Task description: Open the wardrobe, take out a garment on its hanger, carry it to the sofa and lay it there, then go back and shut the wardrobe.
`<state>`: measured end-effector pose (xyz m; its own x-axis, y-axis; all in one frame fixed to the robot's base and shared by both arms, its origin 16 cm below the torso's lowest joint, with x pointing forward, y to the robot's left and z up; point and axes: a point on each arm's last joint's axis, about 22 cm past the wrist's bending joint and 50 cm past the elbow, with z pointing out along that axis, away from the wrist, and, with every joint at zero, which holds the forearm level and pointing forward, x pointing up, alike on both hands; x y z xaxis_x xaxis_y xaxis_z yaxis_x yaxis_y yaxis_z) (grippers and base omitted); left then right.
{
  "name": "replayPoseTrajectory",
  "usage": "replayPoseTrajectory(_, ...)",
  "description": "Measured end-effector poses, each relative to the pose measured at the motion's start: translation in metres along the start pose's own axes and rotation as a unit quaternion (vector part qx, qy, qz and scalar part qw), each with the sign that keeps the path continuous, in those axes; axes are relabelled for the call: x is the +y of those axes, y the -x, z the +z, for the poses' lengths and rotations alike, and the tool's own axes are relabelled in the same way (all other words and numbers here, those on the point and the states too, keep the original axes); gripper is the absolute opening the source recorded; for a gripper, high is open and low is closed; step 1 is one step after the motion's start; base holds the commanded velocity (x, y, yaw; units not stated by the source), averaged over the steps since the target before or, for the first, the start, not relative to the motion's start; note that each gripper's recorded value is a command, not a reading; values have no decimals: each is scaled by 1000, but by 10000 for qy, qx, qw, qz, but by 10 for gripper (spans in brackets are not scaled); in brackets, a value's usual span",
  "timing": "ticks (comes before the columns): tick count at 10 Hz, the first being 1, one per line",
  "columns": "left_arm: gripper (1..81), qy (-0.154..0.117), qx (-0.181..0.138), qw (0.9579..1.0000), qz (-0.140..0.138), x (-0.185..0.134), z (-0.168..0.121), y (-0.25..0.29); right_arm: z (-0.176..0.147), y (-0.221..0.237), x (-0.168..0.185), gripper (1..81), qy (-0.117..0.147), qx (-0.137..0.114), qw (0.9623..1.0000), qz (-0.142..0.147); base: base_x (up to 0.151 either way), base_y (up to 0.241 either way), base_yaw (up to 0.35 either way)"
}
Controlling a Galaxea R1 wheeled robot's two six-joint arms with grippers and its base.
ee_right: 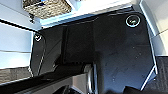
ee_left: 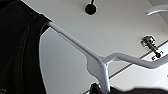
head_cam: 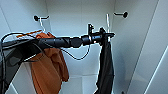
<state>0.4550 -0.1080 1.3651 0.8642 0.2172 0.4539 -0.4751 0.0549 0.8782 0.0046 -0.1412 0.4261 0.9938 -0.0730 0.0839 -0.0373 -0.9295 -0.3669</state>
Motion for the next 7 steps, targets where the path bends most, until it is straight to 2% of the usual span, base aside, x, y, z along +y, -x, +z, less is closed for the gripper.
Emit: replayPoseTrajectory(7, 10, 38, -48, 9999, -142, -10, -4, 12, 0, 1, 0, 811, 0, -7, 10000, -1, -100, 0, 0)
